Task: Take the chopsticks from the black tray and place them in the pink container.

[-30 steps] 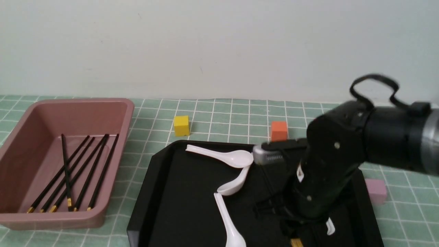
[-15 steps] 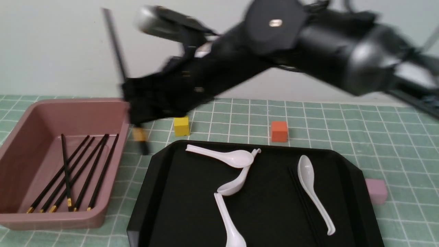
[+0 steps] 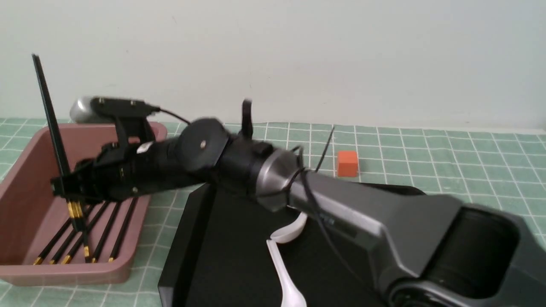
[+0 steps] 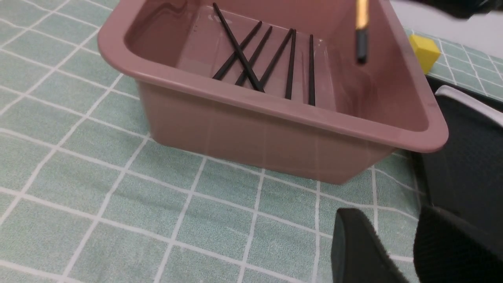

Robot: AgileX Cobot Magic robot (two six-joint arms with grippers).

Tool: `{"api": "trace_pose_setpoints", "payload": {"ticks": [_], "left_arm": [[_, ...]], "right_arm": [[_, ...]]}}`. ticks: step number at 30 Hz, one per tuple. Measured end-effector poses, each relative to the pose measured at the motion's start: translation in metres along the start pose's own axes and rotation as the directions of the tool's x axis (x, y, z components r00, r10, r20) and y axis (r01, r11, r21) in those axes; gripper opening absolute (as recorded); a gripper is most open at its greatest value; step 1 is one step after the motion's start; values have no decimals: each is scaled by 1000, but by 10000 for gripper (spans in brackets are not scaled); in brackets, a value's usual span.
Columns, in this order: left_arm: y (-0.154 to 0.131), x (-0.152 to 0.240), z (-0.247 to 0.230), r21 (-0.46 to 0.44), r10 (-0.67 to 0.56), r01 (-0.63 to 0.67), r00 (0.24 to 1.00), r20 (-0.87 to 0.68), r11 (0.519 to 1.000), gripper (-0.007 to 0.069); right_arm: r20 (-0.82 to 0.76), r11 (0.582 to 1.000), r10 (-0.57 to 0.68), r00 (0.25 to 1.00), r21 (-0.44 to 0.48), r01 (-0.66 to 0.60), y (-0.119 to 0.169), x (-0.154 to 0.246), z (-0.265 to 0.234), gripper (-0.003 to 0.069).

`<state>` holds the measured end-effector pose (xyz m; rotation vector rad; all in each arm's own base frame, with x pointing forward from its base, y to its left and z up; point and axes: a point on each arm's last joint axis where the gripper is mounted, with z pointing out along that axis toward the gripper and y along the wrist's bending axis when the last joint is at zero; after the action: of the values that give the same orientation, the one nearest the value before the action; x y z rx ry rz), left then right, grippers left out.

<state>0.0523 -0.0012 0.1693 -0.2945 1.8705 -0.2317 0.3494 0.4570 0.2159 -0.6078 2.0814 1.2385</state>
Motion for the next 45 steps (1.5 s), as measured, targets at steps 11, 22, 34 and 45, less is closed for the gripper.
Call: {"api": "trace_pose_setpoints", "payload": {"ticks": [11,22,34,45], "left_arm": [[0,0,0,0,0,0,1000,0,1000,238],[0,0,0,0,0,0,1000,0,1000,239],[0,0,0,0,0,0,1000,0,1000,239],[0,0,0,0,0,0,1000,0,1000,239]], "right_arm": [[-72,998,-61,996,8,62,-9,12,6,313],[-321,983,-178,930,-19,182,41,-51,-103,192],[-148,912,-188,971,341,228,84,-141,-333,73],[3,713,-370,929,641,282,169,-49,-529,-13]]}}
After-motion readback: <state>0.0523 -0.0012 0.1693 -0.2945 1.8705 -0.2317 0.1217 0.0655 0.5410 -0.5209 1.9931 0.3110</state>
